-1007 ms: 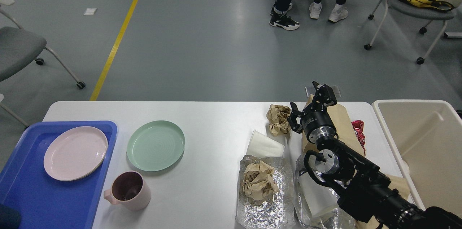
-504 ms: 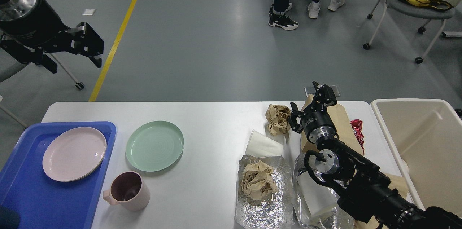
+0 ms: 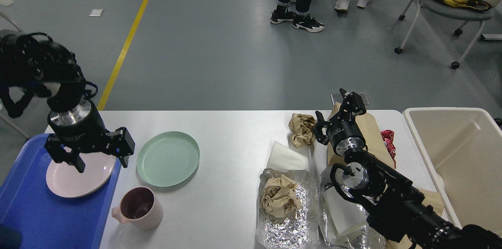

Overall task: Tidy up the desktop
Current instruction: 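Lower the left gripper onto the pink mug and grasp it, then lift the pink mug and set it down on the blue tray, then move the left gripper to the pale green plate rim and grasp it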

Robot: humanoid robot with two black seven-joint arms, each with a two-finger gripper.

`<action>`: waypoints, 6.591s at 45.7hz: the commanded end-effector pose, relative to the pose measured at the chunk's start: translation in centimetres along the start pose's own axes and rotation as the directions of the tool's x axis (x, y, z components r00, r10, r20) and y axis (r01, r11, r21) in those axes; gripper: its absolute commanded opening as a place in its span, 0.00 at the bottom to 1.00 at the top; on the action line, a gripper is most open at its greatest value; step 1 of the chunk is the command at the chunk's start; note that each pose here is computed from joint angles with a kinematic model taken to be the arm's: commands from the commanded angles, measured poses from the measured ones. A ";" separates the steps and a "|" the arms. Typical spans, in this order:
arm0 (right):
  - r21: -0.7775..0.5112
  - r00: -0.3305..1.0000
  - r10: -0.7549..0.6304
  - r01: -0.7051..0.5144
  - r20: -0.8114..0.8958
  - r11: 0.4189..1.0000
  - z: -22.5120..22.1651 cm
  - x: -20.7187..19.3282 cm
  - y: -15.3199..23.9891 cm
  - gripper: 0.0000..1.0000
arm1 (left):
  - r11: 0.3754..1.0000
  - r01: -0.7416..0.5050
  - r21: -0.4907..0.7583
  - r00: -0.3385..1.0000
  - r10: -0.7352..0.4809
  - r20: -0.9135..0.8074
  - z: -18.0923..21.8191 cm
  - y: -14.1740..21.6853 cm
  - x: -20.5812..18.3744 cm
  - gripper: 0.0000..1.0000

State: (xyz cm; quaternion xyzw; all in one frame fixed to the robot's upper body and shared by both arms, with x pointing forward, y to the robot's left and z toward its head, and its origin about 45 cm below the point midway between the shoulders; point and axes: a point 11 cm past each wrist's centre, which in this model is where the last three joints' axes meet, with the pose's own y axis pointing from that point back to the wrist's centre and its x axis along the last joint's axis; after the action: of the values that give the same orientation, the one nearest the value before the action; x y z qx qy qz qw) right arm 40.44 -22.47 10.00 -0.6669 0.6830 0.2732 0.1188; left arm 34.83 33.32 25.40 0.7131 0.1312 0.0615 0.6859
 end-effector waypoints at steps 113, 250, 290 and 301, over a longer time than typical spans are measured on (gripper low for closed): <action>-0.001 1.000 0.000 0.000 -0.001 1.000 0.0 0.0 0.0 1.00 | 0.952 -0.270 -0.146 0.957 0.282 0.065 2.4 19.2 -1.1 0.00; -0.001 1.000 0.000 0.000 -0.001 1.000 0.0 0.0 0.0 1.00 | 0.968 -0.229 -0.104 0.943 0.195 -0.269 -6.4 8.1 2.5 0.96; 0.000 1.000 0.000 0.000 0.000 1.000 0.0 0.0 0.0 1.00 | 0.924 -0.372 0.086 0.744 0.352 -0.568 1.7 -14.0 0.6 0.96; -0.001 1.000 0.000 0.000 -0.001 1.000 0.0 0.0 0.0 1.00 | 0.910 -0.397 0.117 0.728 0.390 -0.563 1.9 -15.7 0.8 0.94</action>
State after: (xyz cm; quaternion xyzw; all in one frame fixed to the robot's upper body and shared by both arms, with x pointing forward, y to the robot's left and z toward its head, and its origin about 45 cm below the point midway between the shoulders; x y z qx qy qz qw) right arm 40.44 -22.47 10.00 -0.6669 0.6830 0.2733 0.1187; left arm 34.65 32.11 10.23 0.6657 0.1794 0.4162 0.5929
